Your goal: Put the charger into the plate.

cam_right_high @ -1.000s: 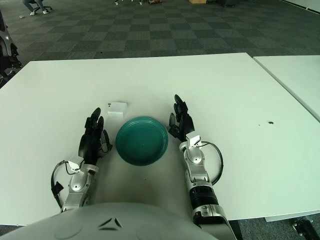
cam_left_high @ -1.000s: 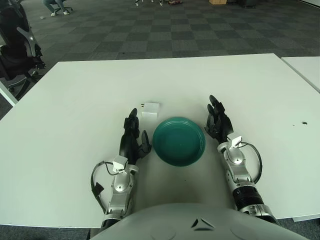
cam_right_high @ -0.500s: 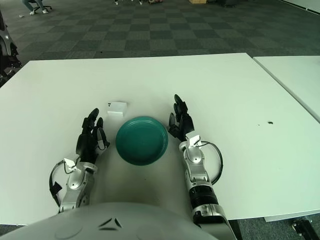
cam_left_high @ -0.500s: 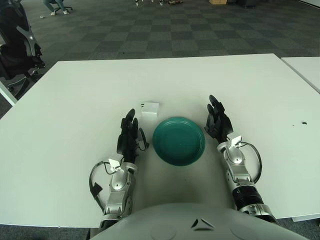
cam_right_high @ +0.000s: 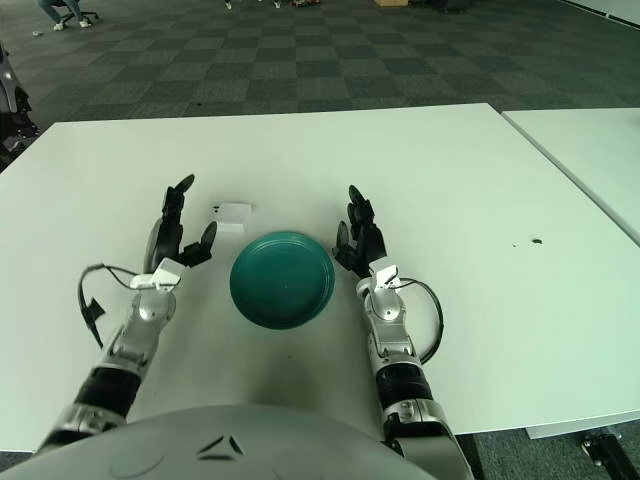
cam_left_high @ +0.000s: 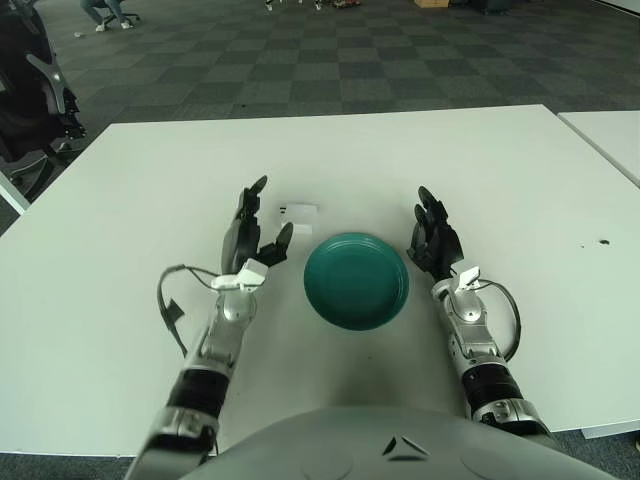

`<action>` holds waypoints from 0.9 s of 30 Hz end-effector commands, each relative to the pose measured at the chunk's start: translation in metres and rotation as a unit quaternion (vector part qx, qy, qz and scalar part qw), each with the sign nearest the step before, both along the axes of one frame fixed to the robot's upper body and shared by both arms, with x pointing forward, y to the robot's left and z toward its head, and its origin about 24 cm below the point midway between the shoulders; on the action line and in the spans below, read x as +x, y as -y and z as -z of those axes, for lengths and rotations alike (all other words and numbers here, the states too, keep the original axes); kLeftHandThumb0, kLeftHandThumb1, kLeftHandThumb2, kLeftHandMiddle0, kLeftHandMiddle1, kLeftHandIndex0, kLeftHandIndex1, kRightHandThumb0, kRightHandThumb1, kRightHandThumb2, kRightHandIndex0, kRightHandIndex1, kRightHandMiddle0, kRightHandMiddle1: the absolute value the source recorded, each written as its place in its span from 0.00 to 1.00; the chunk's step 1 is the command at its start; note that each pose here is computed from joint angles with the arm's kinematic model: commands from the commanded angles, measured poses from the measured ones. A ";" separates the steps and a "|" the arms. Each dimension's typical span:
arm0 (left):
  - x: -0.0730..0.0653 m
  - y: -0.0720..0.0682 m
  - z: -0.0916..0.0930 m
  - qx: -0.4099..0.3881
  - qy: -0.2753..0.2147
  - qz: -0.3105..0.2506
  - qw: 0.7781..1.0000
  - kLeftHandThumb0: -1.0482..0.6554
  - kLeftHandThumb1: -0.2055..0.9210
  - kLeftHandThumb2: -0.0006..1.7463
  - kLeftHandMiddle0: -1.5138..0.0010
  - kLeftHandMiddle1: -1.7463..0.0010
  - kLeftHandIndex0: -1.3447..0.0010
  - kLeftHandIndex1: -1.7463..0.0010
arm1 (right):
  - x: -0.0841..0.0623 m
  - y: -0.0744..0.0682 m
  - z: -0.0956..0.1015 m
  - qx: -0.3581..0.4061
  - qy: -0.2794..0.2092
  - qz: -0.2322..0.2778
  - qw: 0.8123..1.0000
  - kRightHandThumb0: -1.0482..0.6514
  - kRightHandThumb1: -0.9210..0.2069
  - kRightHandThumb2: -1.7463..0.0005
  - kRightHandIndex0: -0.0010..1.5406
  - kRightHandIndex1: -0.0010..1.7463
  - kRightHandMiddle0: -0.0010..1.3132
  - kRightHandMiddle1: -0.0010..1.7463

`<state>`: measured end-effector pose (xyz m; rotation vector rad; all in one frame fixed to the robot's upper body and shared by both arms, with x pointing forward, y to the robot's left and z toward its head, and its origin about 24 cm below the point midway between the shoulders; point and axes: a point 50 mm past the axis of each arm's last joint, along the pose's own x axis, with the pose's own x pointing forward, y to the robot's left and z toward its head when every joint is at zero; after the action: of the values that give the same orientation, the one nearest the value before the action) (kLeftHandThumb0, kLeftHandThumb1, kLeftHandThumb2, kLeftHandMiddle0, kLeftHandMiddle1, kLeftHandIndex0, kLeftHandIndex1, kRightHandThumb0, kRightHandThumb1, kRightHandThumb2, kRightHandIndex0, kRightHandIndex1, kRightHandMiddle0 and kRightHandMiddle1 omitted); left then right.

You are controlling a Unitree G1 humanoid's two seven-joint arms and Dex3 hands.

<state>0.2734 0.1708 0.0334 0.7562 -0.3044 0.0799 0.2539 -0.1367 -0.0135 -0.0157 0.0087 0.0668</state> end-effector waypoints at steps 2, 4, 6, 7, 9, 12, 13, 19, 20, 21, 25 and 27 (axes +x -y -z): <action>0.027 -0.014 -0.013 0.164 0.011 0.058 0.985 0.01 1.00 0.33 0.81 1.00 0.96 0.43 | -0.060 -0.005 0.081 0.009 -0.225 0.009 0.974 0.02 0.00 0.47 0.03 0.00 0.00 0.08; 0.034 -0.012 -0.019 0.192 0.011 0.077 0.978 0.00 1.00 0.31 0.82 1.00 0.94 0.39 | -0.059 -0.006 0.082 0.011 -0.228 0.009 0.974 0.03 0.00 0.47 0.03 0.00 0.00 0.08; 0.041 -0.010 -0.024 0.214 0.010 0.091 0.972 0.00 1.00 0.29 0.83 1.00 0.94 0.36 | -0.059 -0.007 0.083 0.011 -0.230 0.010 0.973 0.03 0.00 0.47 0.03 0.00 0.00 0.09; 0.043 -0.009 -0.025 0.222 0.008 0.096 0.970 0.00 1.00 0.28 0.83 1.00 0.93 0.35 | -0.059 -0.008 0.083 0.011 -0.231 0.010 0.973 0.03 0.00 0.47 0.03 0.00 0.00 0.09; 0.046 -0.009 -0.026 0.231 0.004 0.100 0.968 0.00 1.00 0.26 0.83 1.00 0.92 0.34 | -0.059 -0.008 0.084 0.011 -0.232 0.010 0.973 0.04 0.00 0.47 0.04 0.00 0.00 0.10; 0.052 -0.007 -0.030 0.260 -0.008 0.117 0.958 0.00 1.00 0.25 0.84 1.00 0.92 0.31 | -0.059 -0.009 0.084 0.012 -0.234 0.011 0.972 0.04 0.00 0.47 0.04 0.00 0.00 0.10; 0.054 -0.007 -0.031 0.267 -0.012 0.120 0.956 0.00 1.00 0.24 0.84 1.00 0.92 0.30 | -0.059 -0.009 0.085 0.012 -0.234 0.011 0.972 0.04 0.00 0.47 0.04 0.00 0.00 0.10; 0.059 -0.007 -0.032 0.295 -0.026 0.132 0.946 0.00 1.00 0.22 0.86 1.00 0.93 0.27 | -0.058 -0.010 0.085 0.013 -0.237 0.010 0.971 0.05 0.00 0.47 0.04 0.00 0.00 0.10; 0.061 -0.006 -0.031 0.307 -0.035 0.137 0.941 0.00 1.00 0.22 0.86 1.00 0.93 0.27 | -0.059 -0.010 0.086 0.013 -0.237 0.010 0.971 0.05 0.00 0.47 0.04 0.00 0.00 0.10; 0.063 -0.006 -0.031 0.315 -0.041 0.141 0.938 0.00 1.00 0.22 0.86 1.00 0.93 0.27 | -0.059 -0.011 0.086 0.013 -0.238 0.009 0.971 0.05 0.00 0.47 0.04 0.00 0.00 0.10; 0.069 -0.006 -0.027 0.334 -0.065 0.151 0.928 0.00 1.00 0.22 0.87 1.00 0.96 0.29 | -0.060 -0.012 0.087 0.013 -0.238 0.007 0.971 0.05 0.00 0.47 0.04 0.00 0.00 0.10; 0.072 -0.005 -0.025 0.342 -0.079 0.161 0.922 0.00 1.00 0.22 0.88 1.00 0.96 0.28 | -0.061 -0.012 0.088 0.013 -0.238 0.008 0.971 0.05 0.00 0.47 0.04 0.00 0.00 0.11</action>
<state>0.3333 0.1695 0.0540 1.2947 -0.3430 -0.3551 0.2657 -0.1281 -0.0139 -0.0056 0.0088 0.0807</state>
